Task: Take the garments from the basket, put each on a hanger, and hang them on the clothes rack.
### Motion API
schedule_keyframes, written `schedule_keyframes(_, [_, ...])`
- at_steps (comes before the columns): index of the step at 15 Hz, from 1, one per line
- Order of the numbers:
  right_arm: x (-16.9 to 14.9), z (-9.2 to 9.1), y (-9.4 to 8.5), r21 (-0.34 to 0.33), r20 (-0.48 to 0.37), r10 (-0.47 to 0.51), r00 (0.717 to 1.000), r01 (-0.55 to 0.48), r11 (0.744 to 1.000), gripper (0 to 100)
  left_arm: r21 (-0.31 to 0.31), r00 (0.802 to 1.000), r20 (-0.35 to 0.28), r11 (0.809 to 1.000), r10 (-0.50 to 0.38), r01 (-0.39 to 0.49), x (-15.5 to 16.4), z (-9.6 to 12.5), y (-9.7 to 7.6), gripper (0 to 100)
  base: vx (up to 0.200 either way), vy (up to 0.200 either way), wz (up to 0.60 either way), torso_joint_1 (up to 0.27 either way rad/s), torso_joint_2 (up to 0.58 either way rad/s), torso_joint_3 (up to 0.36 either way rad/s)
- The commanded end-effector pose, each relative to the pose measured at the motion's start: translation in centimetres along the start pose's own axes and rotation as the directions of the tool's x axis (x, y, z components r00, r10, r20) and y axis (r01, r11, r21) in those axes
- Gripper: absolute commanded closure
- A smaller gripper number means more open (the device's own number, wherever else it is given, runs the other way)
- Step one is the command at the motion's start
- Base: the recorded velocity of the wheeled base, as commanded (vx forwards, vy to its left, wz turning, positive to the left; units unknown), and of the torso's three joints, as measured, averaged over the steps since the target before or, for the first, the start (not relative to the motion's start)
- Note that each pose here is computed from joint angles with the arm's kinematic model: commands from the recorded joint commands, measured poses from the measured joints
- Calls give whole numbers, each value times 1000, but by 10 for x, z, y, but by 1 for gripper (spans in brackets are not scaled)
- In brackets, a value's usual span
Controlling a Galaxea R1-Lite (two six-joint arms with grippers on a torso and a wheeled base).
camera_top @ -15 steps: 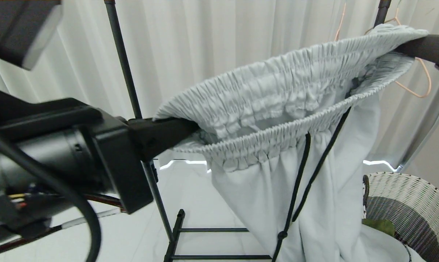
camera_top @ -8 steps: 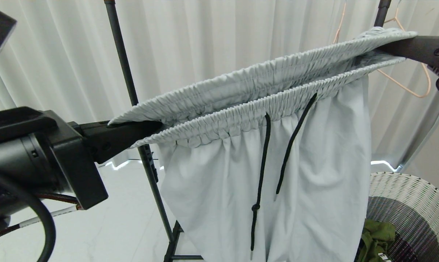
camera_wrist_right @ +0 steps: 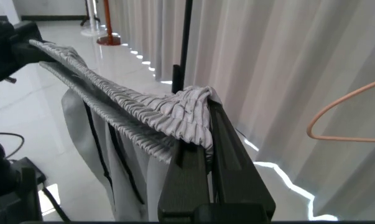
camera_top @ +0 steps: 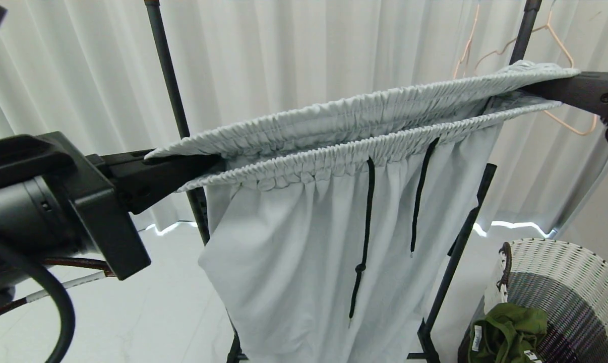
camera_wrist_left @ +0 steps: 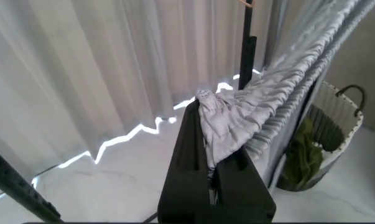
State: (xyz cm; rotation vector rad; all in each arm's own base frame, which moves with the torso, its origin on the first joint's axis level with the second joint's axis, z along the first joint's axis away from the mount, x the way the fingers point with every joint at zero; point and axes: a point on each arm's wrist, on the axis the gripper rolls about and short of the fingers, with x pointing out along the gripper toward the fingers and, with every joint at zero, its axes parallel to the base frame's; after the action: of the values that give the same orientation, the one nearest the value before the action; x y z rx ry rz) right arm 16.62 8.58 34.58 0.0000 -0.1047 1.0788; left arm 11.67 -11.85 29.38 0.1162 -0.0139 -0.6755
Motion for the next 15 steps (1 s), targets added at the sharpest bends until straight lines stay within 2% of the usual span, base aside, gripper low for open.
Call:
schedule_keyframes(1, [-7, 1, 5, -11, 9, -2, 1000, 2, 1000, 100, 13, 1000, -6, 1000, 7, -7, 22, 6, -1, 100, 0, 0, 0, 0, 0, 0])
schedule_keyframes(3, [-10, 5, 7, -27, 28, -4, 1000, 5, 1000, 100, 4, 997, 10, 997, 78, -78, 52, 23, 4, 100, 0, 0, 0, 0, 0, 0])
schedule_keyframes(4, [-12, 9, 5, -56, 59, -16, 998, 19, 998, 100, 0, 995, 18, 995, 102, -102, 64, 29, 4, 100, 0, 0, 0, 0, 0, 0])
schedule_keyframes(5, [-13, 16, 3, -95, 109, -25, 994, 36, 995, 100, -4, 993, 25, 993, 115, -115, 73, 34, 4, 100, 0, 0, 0, 0, 0, 0])
schedule_keyframes(7, [-14, 19, 4, -124, 150, -24, 988, 43, 991, 100, -4, 993, 28, 993, 117, -117, 83, 36, 3, 100, 0, 0, 0, 0, 0, 0])
schedule_keyframes(9, [-18, 11, 4, -111, 132, -36, 991, 50, 993, 100, -3, 993, 22, 993, 119, -119, 86, 35, 3, 100, 0, 0, 0, 0, 0, 0])
schedule_keyframes(12, [-33, 10, -5, -121, 129, -135, 982, 151, 981, 100, -4, 987, 17, 987, 162, -162, 86, 34, 10, 100, 0, 0, 0, 0, 0, 0])
schedule_keyframes(15, [-37, -9, -8, -88, 72, -160, 984, 166, 982, 100, 3, 982, -21, 982, 189, -189, 104, 25, 17, 100, 0, 0, 0, 0, 0, 0])
